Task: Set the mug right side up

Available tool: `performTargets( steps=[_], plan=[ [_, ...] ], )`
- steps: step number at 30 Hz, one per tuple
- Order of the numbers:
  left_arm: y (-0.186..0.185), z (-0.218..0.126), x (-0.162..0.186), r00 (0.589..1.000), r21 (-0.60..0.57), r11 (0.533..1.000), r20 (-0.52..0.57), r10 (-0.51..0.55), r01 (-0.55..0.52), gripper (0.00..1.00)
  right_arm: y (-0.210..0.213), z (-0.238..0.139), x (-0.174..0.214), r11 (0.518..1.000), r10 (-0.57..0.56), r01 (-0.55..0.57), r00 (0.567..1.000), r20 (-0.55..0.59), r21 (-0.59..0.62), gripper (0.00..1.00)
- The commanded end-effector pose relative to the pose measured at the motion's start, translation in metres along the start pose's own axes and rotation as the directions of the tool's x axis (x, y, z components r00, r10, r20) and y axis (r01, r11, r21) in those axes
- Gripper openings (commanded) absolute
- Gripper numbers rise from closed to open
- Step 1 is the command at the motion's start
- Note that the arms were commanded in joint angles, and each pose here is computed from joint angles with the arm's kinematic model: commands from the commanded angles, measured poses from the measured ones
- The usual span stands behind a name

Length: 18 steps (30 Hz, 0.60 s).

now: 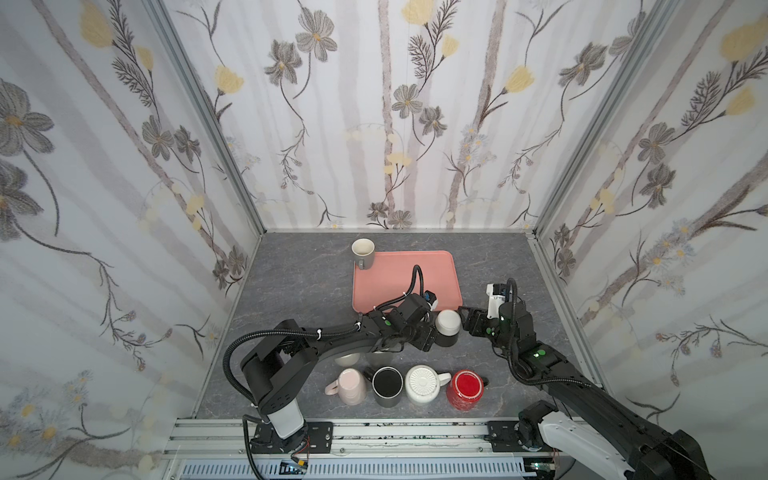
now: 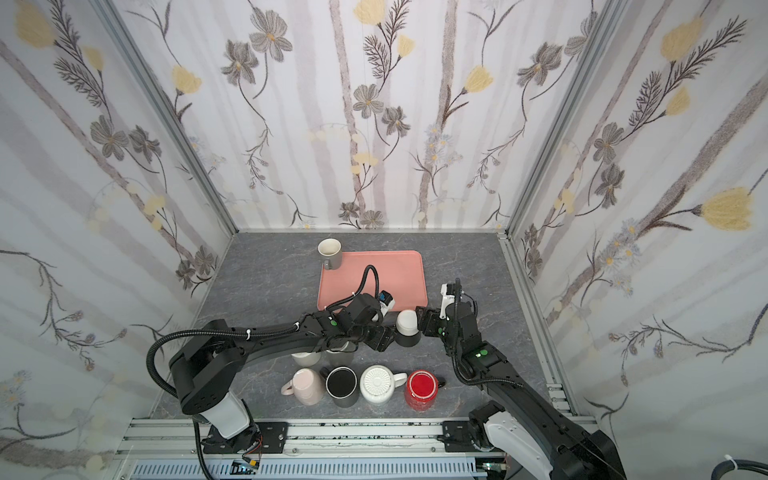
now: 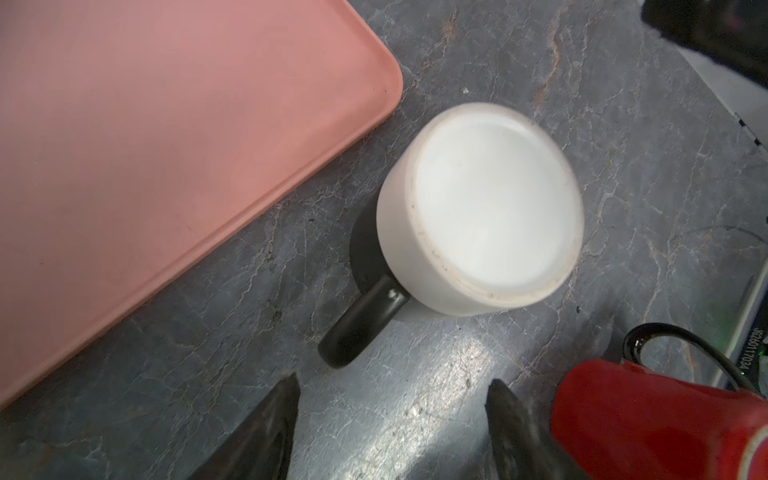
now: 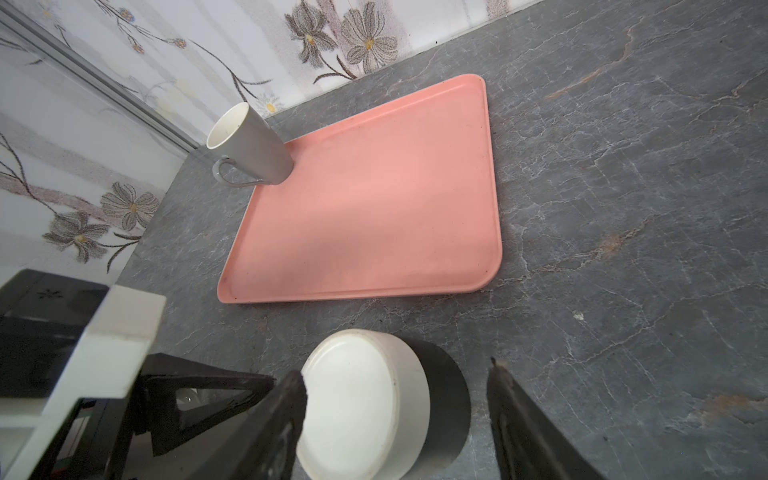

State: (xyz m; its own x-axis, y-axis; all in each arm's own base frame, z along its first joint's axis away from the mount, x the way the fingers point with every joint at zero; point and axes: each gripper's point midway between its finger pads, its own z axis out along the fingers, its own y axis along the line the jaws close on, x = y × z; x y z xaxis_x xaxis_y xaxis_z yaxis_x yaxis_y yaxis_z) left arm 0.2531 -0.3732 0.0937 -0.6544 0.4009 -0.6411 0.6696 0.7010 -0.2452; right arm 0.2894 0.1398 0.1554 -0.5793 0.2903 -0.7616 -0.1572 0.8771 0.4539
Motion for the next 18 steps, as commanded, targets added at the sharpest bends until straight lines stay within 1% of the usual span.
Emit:
performTargets(
  steps=[1,6,10,14,16,18],
  plan=[
    [-0.005,0.002,-0.023,0.994,0.026,0.999,0.101,0.033,-0.036,0.71,0.001,-0.002,-0.003,1.000,-0.009,0.009,1.000,0.008,-0.001,0.69],
    [-0.008,0.017,-0.017,0.996,0.054,0.997,0.076,0.042,-0.046,0.69,-0.001,-0.003,-0.004,1.000,-0.006,0.006,1.000,0.011,0.002,0.69],
    [-0.009,0.023,-0.011,0.997,0.073,0.996,0.068,0.037,-0.042,0.67,0.000,-0.005,-0.007,1.000,-0.009,0.009,1.000,0.018,0.002,0.69],
    [-0.030,0.014,-0.008,0.997,0.169,0.985,0.070,0.018,-0.029,0.59,-0.001,-0.005,-0.008,1.000,-0.016,0.015,1.000,0.016,0.009,0.69],
    [-0.046,0.011,0.000,0.999,0.218,0.975,0.048,0.024,-0.034,0.53,-0.002,-0.005,-0.008,1.000,-0.016,0.016,1.000,0.015,0.011,0.69],
    [-0.050,0.012,0.007,0.998,0.184,0.981,0.026,0.055,-0.059,0.50,-0.004,-0.004,-0.007,1.000,-0.014,0.014,1.000,0.014,0.013,0.69]
  ],
)
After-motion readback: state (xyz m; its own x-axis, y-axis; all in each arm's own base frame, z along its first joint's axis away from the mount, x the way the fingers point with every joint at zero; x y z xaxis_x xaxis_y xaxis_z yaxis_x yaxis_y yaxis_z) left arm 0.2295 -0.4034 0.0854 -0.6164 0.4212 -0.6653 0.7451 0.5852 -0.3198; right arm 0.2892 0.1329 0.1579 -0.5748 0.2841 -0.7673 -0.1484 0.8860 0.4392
